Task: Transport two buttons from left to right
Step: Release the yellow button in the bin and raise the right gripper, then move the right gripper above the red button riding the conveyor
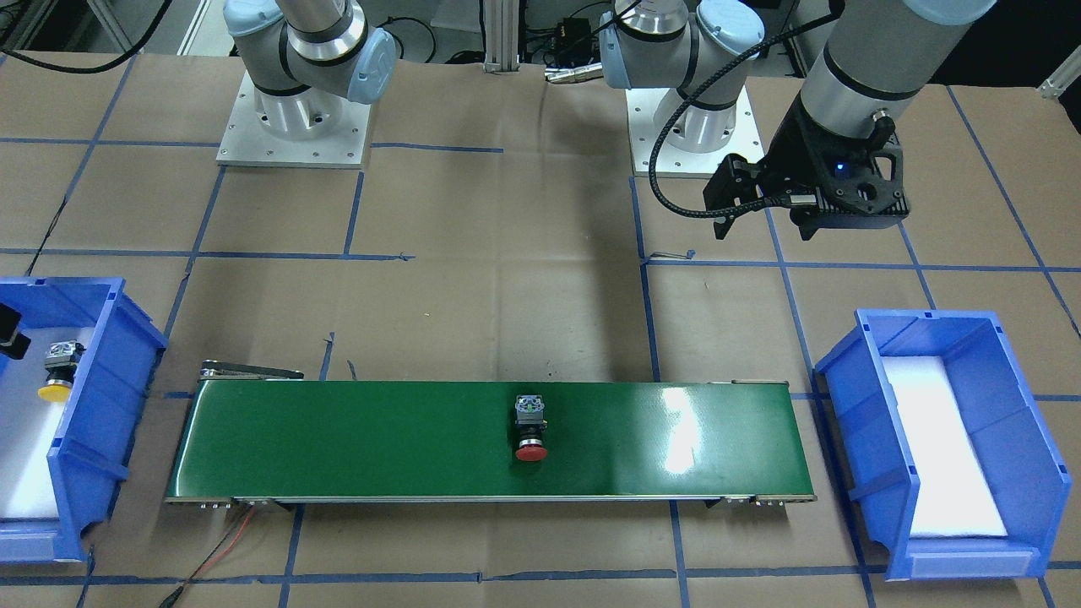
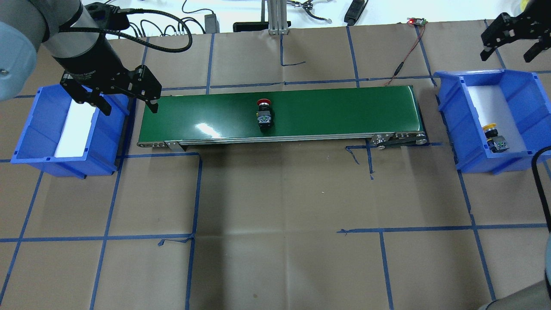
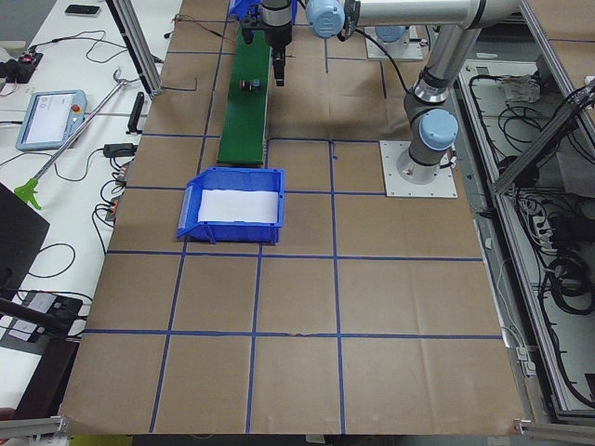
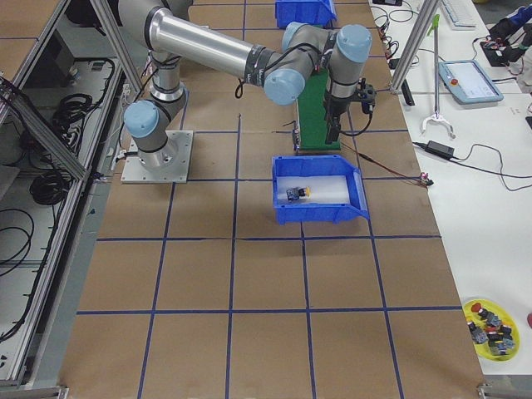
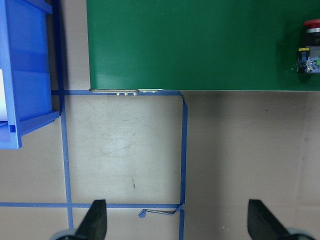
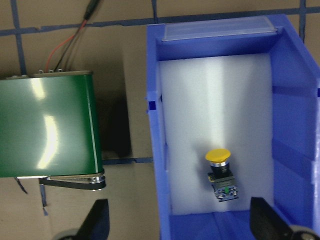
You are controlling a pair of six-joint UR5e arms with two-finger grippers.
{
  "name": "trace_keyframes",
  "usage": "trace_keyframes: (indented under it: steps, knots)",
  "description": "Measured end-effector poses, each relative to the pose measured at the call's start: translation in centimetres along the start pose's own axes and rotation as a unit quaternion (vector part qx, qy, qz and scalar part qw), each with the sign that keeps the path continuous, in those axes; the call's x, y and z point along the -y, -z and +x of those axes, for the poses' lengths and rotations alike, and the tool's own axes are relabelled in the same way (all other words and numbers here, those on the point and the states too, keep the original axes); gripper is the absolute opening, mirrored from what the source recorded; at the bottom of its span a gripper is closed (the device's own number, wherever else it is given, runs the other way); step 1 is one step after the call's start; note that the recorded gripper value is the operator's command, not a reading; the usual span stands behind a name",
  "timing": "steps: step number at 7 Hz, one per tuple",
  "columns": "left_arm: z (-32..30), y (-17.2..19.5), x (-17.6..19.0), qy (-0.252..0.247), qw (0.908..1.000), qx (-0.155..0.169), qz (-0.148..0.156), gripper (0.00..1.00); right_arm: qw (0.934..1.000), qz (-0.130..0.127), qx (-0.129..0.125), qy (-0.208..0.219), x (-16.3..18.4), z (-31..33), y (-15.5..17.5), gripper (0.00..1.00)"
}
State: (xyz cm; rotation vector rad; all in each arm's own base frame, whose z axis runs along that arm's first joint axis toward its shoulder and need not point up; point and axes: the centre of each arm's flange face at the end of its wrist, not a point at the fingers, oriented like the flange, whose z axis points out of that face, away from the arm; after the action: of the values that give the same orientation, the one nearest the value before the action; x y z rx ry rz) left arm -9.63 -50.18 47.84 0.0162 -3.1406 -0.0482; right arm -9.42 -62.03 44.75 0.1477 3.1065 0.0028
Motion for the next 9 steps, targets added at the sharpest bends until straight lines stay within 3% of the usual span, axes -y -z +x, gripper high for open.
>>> trace_keyframes:
  steps: [3, 5, 7, 9]
  knots:
    - [0.0, 0.1, -0.1, 0.000, 1.0000, 0.000, 0.001, 1.00, 0.9994, -0.005, 0.000, -0.033, 0.0, -7.0, 0.0, 1.00]
    - [0.0, 0.0, 0.0, 0.000, 1.0000, 0.000, 0.000, 1.00, 0.9981, -0.002, -0.003, -0.061, -0.9, -15.8, -0.3, 0.99]
    - [0.0, 0.1, 0.0, 0.000, 1.0000, 0.000, 0.001, 1.00, 0.9979, 0.004, -0.003, -0.065, -2.3, -23.0, -0.8, 1.00]
    - [0.0, 0.1, 0.0, 0.000, 1.0000, 0.000, 0.001, 1.00, 0.9981, 0.010, -0.004, -0.061, -2.6, -24.6, -1.0, 1.00]
